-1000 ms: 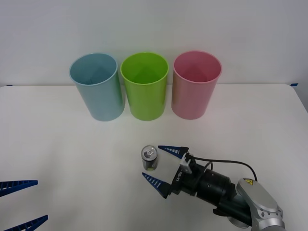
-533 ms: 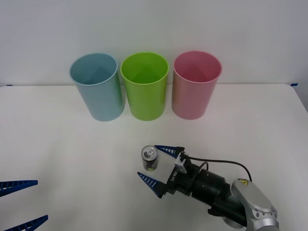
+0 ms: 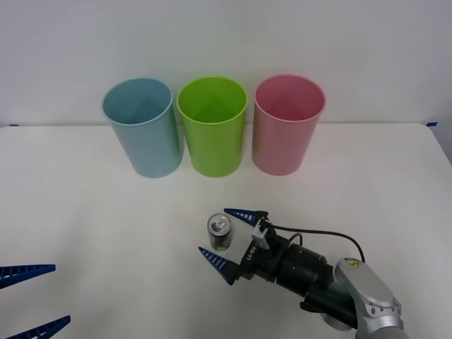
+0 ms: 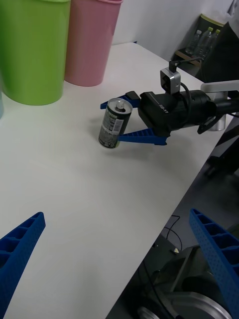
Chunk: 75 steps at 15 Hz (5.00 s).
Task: Put cans in the blue bin and PET bottles in the pink bin and trash in the green bin.
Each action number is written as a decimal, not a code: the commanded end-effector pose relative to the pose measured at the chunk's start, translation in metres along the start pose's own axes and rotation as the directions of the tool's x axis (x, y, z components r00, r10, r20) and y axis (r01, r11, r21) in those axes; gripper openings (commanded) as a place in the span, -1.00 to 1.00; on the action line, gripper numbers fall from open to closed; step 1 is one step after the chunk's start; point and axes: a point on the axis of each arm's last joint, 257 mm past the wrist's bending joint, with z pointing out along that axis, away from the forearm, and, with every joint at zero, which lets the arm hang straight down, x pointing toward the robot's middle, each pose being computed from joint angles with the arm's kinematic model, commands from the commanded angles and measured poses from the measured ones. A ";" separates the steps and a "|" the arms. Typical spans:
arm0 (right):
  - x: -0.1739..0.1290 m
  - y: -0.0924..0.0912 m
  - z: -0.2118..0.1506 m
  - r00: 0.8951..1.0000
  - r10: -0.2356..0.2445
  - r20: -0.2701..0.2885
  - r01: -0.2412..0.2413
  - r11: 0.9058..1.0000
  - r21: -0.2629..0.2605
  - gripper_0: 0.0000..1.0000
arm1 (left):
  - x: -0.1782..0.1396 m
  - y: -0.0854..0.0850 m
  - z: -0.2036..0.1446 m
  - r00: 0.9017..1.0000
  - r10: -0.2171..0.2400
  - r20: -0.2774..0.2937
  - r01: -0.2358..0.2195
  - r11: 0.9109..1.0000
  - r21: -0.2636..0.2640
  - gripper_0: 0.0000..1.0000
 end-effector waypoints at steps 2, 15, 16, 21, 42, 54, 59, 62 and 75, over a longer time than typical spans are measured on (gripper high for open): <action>0.000 0.001 0.002 1.000 0.000 0.000 0.000 1.000 0.000 1.00 | 0.000 0.000 0.000 1.000 0.000 0.000 0.000 1.000 0.000 1.00; 0.000 -0.001 0.009 0.999 -0.052 -0.008 0.052 0.999 0.013 -1.00 | 0.000 0.000 0.000 1.000 0.000 0.000 0.000 1.000 0.000 1.00; 0.000 -0.002 0.009 0.998 -0.054 -0.010 0.054 0.998 0.016 -1.00 | 0.000 0.000 0.000 1.000 0.000 0.000 0.000 1.000 0.000 1.00; -0.002 -0.003 0.003 0.999 -0.052 0.002 0.052 0.999 0.007 -1.00 | 0.000 0.000 0.000 1.000 0.000 0.000 0.000 1.000 0.000 1.00; -0.088 0.006 -0.020 0.967 -0.012 0.256 0.047 0.990 -0.130 -1.00 | 0.000 0.000 0.000 1.000 0.000 0.000 0.000 1.000 0.000 1.00; -0.170 -0.016 0.037 0.914 0.016 0.407 0.019 0.996 -0.082 -1.00 | 0.000 0.000 0.000 1.000 0.000 0.000 0.000 1.000 0.000 1.00; -0.201 -0.028 0.059 0.897 0.017 0.442 0.011 0.998 -0.059 -1.00 | 0.000 0.000 0.000 1.000 0.000 0.000 0.000 1.000 0.000 1.00; -0.221 -0.032 0.078 0.889 0.020 0.458 -0.002 0.999 -0.039 -1.00 | 0.000 0.000 0.000 1.000 0.000 0.000 0.000 1.000 0.000 1.00; -0.318 -0.063 0.152 0.882 0.004 0.472 -0.044 0.996 0.075 -1.00 | 0.000 0.000 0.000 1.000 0.000 0.000 0.000 1.000 0.000 1.00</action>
